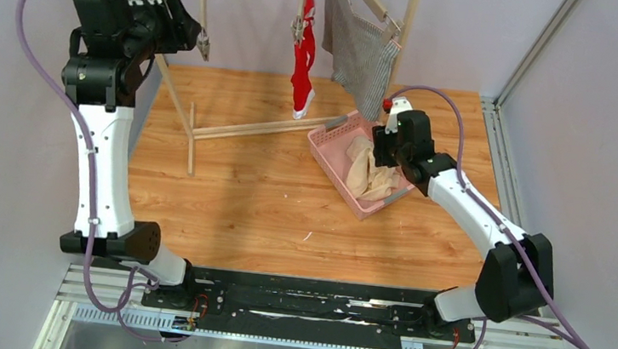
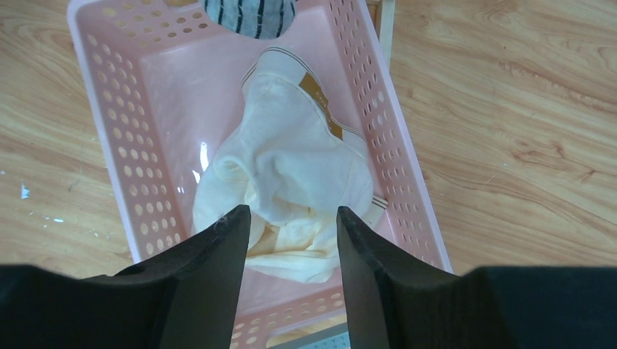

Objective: Remove the underwear clipped to the hanger

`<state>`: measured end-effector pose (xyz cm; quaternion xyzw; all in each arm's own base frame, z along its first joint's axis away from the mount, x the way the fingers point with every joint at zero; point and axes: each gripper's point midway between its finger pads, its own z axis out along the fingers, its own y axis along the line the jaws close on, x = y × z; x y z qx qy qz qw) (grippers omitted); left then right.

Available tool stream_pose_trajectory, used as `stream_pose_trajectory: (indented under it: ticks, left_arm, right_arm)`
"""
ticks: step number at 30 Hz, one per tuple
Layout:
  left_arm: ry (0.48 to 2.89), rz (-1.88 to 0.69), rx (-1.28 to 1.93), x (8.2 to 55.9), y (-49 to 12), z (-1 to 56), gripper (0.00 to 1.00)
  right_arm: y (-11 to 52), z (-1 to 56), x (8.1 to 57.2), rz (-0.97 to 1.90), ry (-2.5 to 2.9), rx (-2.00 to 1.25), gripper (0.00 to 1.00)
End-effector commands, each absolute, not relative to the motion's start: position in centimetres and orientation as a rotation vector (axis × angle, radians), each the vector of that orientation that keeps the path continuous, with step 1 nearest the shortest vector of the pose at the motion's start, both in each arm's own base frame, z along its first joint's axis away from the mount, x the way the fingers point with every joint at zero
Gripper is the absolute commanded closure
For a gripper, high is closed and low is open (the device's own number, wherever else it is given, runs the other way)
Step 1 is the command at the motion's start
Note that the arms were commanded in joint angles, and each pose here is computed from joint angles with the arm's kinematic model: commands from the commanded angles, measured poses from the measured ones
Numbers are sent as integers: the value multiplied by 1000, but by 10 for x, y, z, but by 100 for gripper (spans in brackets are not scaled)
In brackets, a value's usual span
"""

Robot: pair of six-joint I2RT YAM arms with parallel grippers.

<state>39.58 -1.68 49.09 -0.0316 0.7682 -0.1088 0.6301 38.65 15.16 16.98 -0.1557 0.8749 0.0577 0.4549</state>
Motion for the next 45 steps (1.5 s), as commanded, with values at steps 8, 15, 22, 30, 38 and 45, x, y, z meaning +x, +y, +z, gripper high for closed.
stream_pose_trajectory:
  ticks: [8,15,22,30,38,45]
  left_arm:
    - [1542,-258,23,341,-39,566,46]
    - [1489,-365,100,362,-101,589,41]
    - [1477,-438,140,404,-146,583,40]
    - [1444,-518,187,432,-182,571,33]
    - [1453,-562,195,448,-195,558,30]
    - [1487,-525,211,465,-201,538,34]
  right_arm:
    - [141,220,349,169,2045,-393,52]
    - [140,245,332,157,1998,-393,53]
    - [149,250,321,157,1976,-434,53]
    - [159,242,314,176,1978,-471,54]
    - [164,240,309,187,1965,-489,54]
    - [171,242,305,208,1949,-513,55]
